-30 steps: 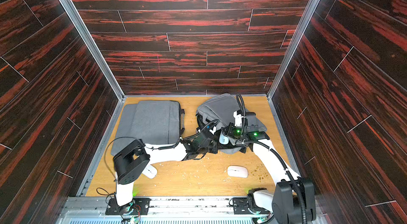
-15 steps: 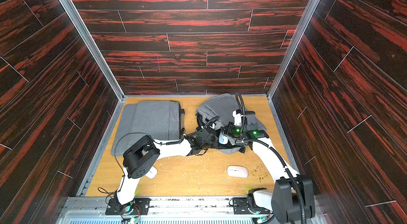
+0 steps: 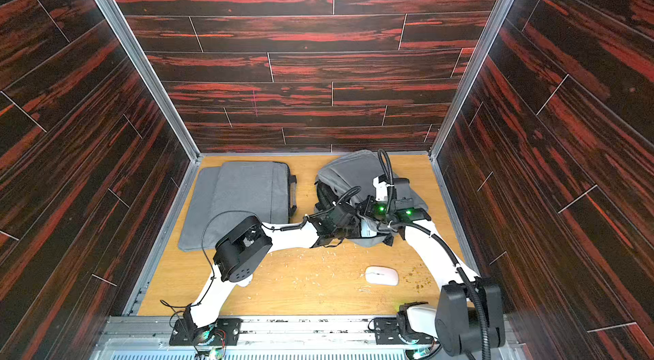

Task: Put the mouse into the laptop bag
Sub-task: Close the zippered laptop bag at the center of the board.

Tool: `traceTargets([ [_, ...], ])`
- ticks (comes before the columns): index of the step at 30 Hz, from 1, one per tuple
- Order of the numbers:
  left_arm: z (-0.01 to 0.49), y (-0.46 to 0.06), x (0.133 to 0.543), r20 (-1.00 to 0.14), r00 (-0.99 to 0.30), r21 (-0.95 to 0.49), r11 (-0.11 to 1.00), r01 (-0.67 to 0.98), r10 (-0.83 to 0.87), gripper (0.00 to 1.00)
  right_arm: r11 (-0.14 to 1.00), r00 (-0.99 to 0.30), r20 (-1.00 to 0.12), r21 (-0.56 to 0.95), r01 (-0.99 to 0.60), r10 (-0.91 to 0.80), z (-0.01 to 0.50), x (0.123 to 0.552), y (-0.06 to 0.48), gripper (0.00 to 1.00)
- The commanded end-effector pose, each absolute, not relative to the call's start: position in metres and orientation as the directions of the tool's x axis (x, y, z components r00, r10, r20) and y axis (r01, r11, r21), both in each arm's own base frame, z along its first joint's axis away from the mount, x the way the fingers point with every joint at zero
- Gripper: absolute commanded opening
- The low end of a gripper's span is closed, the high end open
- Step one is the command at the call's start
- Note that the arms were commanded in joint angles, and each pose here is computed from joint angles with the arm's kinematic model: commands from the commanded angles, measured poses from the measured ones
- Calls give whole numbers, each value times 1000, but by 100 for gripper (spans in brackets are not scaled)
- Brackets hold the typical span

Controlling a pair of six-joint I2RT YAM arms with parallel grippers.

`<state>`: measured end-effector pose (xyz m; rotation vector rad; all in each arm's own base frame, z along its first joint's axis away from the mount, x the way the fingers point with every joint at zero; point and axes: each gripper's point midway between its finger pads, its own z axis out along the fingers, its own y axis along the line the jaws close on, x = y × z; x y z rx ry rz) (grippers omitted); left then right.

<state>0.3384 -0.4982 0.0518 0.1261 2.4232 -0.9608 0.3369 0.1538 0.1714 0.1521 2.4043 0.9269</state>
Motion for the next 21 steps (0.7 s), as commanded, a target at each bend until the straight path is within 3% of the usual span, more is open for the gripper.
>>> traceTargets([
  [1,113,-535,322,-532,-839,-702,613,363,-113,0,731,-838,-461,672,-116,291,175,344,162,0],
  [10,111,-536,299,-469,-878,-755,560,340,-100,0,747,-837,-461,657,-99,295,169,344,158,0],
  [16,127,-461,299,-521,-838,-696,650,306,-163,0,771,-844,-447,634,-64,297,149,337,151,0],
  [21,137,-383,306,-573,-785,-620,751,226,-236,15,792,-861,-418,610,-29,290,123,321,144,2],
])
